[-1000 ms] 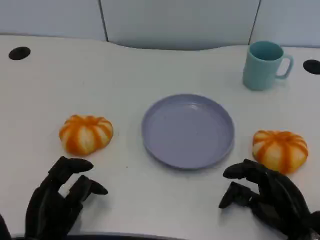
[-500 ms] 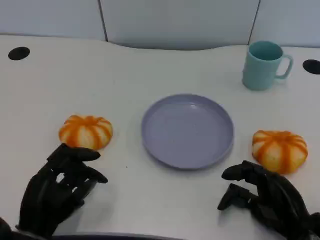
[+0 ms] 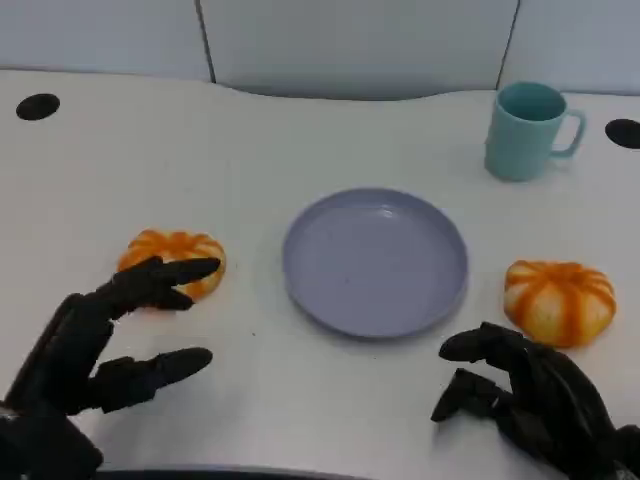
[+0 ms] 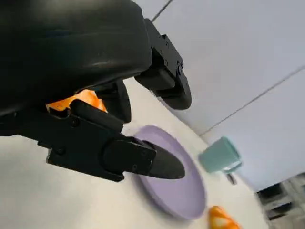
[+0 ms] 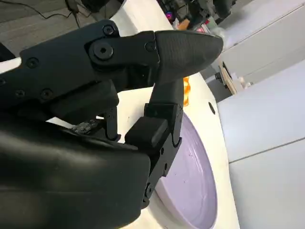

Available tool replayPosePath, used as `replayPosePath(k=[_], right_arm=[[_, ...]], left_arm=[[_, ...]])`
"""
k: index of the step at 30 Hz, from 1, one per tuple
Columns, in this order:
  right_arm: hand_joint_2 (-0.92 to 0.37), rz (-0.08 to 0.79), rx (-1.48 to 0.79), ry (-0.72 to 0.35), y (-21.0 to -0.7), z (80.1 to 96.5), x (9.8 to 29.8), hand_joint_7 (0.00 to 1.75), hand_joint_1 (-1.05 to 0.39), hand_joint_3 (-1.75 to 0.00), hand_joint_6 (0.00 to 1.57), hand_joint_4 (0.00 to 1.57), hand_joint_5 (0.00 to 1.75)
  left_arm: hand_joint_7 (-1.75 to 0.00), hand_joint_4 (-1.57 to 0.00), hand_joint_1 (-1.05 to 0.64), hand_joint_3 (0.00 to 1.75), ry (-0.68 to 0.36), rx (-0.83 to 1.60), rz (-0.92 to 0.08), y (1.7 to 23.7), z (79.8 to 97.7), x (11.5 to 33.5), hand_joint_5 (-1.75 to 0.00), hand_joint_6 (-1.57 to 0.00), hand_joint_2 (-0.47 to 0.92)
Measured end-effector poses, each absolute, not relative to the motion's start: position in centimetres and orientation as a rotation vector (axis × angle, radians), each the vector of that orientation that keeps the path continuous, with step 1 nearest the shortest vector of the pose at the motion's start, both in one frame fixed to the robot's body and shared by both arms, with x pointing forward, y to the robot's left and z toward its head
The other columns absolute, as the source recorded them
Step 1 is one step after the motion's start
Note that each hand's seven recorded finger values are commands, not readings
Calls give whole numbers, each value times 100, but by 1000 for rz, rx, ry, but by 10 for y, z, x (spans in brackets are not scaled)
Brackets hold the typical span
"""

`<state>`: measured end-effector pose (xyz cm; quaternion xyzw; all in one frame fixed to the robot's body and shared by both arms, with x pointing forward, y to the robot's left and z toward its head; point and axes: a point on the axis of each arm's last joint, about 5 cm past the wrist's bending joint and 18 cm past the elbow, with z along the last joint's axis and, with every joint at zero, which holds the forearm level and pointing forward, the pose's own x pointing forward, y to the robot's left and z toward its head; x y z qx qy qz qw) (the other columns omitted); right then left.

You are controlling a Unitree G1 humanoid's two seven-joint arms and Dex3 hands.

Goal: Grasp the bread from the table and place it into the plate.

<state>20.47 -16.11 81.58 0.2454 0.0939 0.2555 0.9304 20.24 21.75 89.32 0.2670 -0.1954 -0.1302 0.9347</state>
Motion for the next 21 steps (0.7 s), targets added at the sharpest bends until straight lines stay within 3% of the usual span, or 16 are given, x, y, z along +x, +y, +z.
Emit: replayPosePath(k=[3, 9, 21], right_arm=[[-92, 523, 504, 193, -161, 816, 205, 83, -51, -39, 80, 72, 134], [-92, 528, 505, 192, -160, 816, 204, 83, -50, -40, 80, 71, 135], [-92, 513, 515, 200, -157, 817, 203, 84, -51, -38, 79, 72, 134]], left_arm=[[-1, -9, -71, 16, -429, 690, -282, 221, 903, 207, -66, -38, 92], [0, -11, -79, 13, -441, 877, -296, 221, 919, 214, -37, -28, 92], [0, 0, -89, 9, -366, 1232, -331, 210, 944, 240, -20, -16, 92]])
